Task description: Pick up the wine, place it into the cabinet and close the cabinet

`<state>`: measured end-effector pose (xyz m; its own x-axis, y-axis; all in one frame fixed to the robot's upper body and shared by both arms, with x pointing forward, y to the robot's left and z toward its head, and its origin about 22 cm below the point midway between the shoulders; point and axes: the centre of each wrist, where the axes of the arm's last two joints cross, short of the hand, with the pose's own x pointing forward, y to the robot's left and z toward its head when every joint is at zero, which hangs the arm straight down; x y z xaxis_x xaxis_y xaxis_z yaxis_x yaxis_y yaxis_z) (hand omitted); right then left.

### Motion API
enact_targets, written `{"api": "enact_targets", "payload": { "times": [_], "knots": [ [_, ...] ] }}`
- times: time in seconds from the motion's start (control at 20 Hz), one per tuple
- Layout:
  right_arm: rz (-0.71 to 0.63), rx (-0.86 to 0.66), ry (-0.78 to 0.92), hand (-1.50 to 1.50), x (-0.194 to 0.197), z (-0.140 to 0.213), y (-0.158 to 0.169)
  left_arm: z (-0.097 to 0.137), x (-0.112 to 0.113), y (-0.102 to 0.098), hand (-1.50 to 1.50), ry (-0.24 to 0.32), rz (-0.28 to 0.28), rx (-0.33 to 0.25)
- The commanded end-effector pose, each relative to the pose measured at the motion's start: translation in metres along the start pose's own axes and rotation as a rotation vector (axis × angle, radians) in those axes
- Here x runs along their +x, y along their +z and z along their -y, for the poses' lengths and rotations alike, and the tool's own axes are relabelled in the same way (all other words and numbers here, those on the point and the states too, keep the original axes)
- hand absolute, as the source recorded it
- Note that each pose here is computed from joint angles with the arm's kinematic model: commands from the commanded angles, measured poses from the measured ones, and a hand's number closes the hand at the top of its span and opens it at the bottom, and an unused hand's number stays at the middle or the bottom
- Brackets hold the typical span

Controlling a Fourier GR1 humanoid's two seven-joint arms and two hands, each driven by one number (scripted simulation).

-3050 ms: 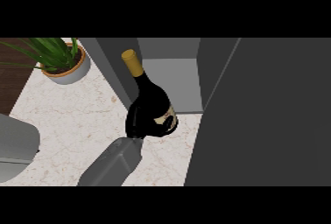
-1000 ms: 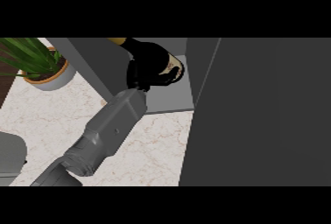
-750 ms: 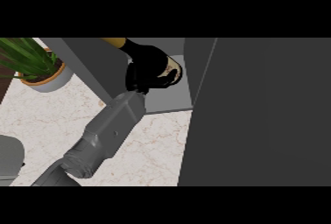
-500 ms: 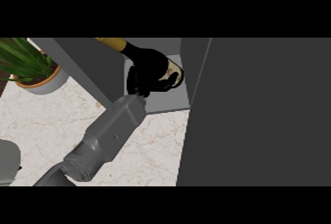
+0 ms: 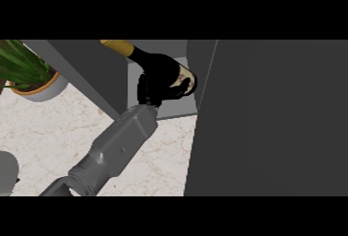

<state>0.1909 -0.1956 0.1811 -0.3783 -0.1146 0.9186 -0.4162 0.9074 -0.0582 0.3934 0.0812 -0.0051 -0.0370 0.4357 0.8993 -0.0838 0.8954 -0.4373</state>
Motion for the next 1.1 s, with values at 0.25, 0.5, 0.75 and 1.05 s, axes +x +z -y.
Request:
{"api": "enact_targets", "payload": {
  "times": [0.25, 0.5, 0.75, 1.05],
  "knots": [
    [0.001, -0.002, 0.009, -1.5, 0.003, 0.001, -0.003, 0.016, 0.008, -0.003, -1.5, 0.03, 0.024, 0.08],
    [0.018, -0.015, 0.0, -1.5, 0.008, -0.002, 0.002, 0.011, 0.003, -0.002, -1.5, -0.004, 0.015, 0.09],
    [0.004, -0.008, 0.002, -1.5, 0.001, 0.0, -0.001, 0.013, 0.0, 0.0, -1.5, -0.111, 0.04, 0.067],
    [0.005, -0.002, -0.001, -1.5, 0.0, 0.002, -0.003, 0.032, 0.011, -0.005, -1.5, -0.205, 0.092, -0.015]
  ]
}}
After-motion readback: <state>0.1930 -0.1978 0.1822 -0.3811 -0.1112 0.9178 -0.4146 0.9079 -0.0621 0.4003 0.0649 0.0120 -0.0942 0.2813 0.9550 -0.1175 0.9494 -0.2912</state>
